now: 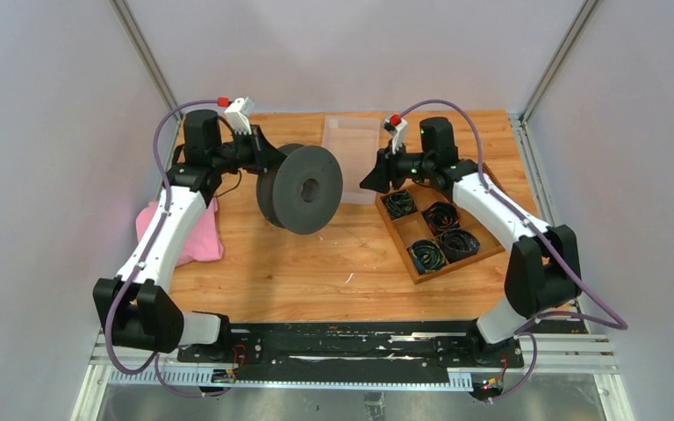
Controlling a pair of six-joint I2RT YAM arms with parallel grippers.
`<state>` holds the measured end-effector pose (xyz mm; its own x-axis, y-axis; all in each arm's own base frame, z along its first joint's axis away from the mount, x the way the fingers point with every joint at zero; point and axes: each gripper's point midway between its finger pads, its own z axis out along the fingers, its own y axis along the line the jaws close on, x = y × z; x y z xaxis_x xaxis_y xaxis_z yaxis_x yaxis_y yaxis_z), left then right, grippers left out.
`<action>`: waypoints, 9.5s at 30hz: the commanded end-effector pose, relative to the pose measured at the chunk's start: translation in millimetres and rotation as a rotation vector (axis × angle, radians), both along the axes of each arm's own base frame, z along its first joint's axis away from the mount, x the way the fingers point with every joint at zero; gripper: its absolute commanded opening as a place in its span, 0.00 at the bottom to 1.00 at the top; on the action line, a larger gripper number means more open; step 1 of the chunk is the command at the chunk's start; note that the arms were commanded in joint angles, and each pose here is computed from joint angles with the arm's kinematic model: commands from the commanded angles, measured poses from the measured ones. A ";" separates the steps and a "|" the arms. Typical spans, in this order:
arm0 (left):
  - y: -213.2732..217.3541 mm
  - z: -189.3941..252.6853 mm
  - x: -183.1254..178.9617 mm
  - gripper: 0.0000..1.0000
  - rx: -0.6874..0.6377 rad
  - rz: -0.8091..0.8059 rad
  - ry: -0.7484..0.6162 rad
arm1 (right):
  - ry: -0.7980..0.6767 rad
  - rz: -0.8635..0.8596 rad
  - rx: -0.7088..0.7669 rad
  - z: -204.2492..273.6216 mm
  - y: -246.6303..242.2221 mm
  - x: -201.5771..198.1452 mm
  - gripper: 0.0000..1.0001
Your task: Wrap the cables
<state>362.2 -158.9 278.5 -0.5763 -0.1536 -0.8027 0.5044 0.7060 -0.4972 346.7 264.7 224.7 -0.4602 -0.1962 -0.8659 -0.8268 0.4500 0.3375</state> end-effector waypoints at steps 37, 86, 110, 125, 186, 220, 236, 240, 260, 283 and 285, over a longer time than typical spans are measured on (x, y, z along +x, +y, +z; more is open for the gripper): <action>17.0 44.4 -20.0 0.00 -0.097 0.056 -0.120 | 0.073 0.322 -0.500 -174.1 -7.0 -48.2 0.43; 48.8 12.2 -2.8 0.00 0.462 0.264 -0.456 | -0.412 0.136 -0.138 175.6 69.7 -61.5 0.01; -9.7 -2.1 -64.9 0.00 0.501 -0.292 -0.596 | -0.386 -0.043 -0.147 166.9 35.3 6.2 0.01; -29.3 29.8 -65.0 0.00 0.254 -0.258 -0.533 | -0.280 -0.090 -0.216 67.9 -12.9 21.2 0.01; 79.1 -8.9 22.2 0.00 -0.116 0.742 0.044 | -0.057 0.391 -0.220 -15.0 148.9 -127.5 0.01; 50.4 -62.4 17.9 0.00 0.079 0.716 0.090 | 0.039 0.361 -0.232 19.5 181.8 -120.5 0.01; 34.9 -40.8 17.3 0.00 0.208 0.608 -0.082 | 0.034 0.350 -0.214 35.3 179.5 -112.9 0.01; 28.8 -39.8 16.0 0.00 0.231 0.565 -0.111 | 0.044 0.348 -0.195 41.4 176.9 -110.2 0.01; 9.1 -34.1 11.3 0.00 0.290 0.406 -0.220 | 0.178 0.408 -0.138 41.2 161.3 -111.3 0.01; 10.5 -30.4 12.2 0.00 0.284 0.419 -0.227 | 0.273 0.485 -0.157 18.8 137.6 -125.4 0.02; 10.7 -30.9 12.5 0.00 0.286 0.421 -0.226 | 0.276 0.488 -0.160 16.8 136.0 -126.6 0.02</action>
<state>371.5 -151.8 235.0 -0.3752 -0.0912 -0.9225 0.2267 0.9559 -0.1867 234.7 411.5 234.6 -0.4868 -0.5505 -0.6782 -0.8574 0.1527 0.4915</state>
